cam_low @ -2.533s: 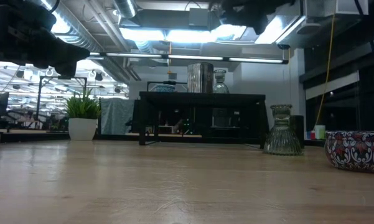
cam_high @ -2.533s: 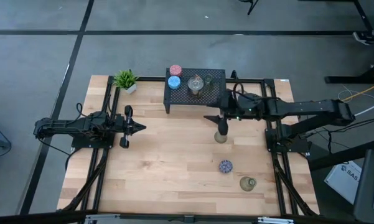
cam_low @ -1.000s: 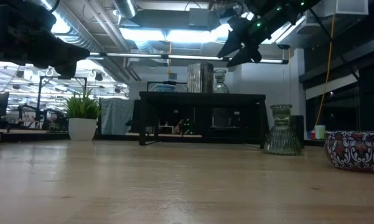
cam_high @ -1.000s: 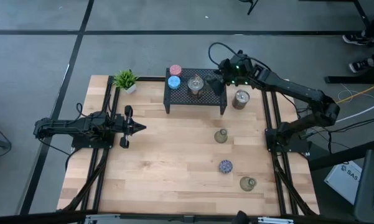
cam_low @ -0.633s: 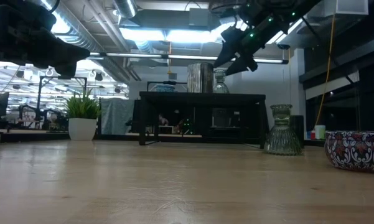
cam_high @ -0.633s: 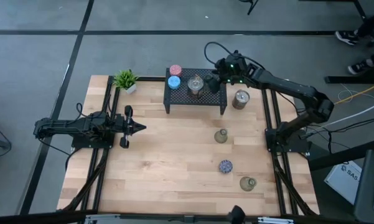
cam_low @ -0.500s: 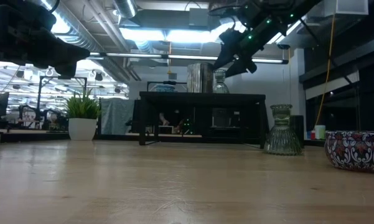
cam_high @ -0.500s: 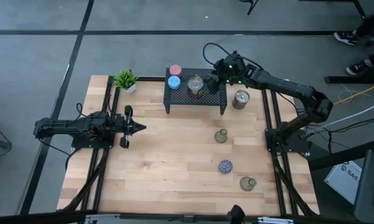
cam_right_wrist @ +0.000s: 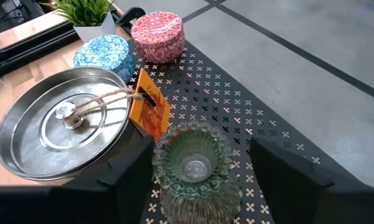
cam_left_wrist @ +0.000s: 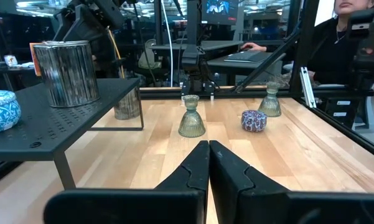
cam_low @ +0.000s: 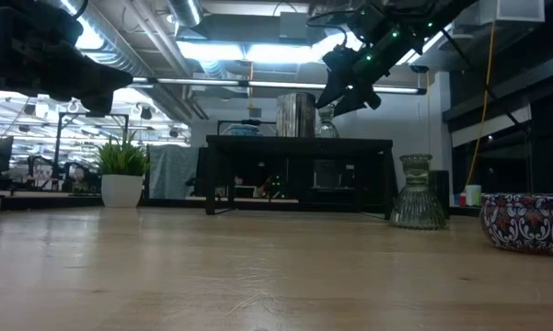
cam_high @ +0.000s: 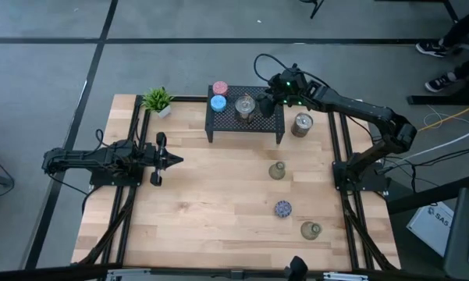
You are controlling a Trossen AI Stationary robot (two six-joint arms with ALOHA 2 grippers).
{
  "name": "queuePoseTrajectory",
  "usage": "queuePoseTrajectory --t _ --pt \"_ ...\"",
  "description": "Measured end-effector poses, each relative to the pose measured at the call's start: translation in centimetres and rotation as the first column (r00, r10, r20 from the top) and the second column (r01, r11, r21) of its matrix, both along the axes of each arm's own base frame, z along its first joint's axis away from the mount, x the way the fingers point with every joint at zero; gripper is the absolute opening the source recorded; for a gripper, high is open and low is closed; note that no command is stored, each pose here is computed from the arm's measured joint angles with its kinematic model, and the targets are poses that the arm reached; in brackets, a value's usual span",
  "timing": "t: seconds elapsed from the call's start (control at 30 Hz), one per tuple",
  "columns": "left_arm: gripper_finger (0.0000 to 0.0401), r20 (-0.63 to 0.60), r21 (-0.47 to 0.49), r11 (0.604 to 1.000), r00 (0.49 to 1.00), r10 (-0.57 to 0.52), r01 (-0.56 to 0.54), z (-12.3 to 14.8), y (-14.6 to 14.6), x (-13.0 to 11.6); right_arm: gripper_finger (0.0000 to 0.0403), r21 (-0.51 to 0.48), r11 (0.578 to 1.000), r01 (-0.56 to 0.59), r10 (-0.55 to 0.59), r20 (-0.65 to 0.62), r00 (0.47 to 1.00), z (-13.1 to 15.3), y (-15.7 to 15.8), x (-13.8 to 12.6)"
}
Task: Pick & Place candle stick holders
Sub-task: Adjust the green candle holder on the shelf
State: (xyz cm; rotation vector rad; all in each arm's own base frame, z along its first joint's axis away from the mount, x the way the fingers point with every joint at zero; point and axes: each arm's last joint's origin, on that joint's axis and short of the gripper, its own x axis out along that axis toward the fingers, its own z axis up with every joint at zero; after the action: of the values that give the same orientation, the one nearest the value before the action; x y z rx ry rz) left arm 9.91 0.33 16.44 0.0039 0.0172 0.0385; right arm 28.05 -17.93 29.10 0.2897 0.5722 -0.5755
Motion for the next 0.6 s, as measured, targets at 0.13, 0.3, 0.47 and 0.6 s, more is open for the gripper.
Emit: queuePoseTrajectory --t 0.13,0.3,0.47,0.6 --pt "0.0008 0.0 0.0 1.0 1.0 0.0 0.0 0.01 0.0 0.0 0.0238 0.0 1.0 0.0 0.0 0.0 1.0 0.0 0.0 0.0" --pt "0.0005 0.0 0.0 1.0 1.0 0.0 0.0 0.0 0.0 0.0 0.0208 0.002 1.0 0.0 0.0 -0.003 1.0 -0.02 0.01 -0.01" --pt "0.0005 0.0 0.0 1.0 1.0 0.0 0.0 0.0 0.0 0.0 0.0185 0.003 1.0 0.0 0.0 -0.004 1.0 -0.04 0.02 -0.02" --pt "0.0008 0.0 0.0 1.0 1.0 0.0 0.0 0.0 0.0 0.0 0.0182 0.004 1.0 0.0 0.0 -0.006 1.0 -0.05 0.02 -0.03"
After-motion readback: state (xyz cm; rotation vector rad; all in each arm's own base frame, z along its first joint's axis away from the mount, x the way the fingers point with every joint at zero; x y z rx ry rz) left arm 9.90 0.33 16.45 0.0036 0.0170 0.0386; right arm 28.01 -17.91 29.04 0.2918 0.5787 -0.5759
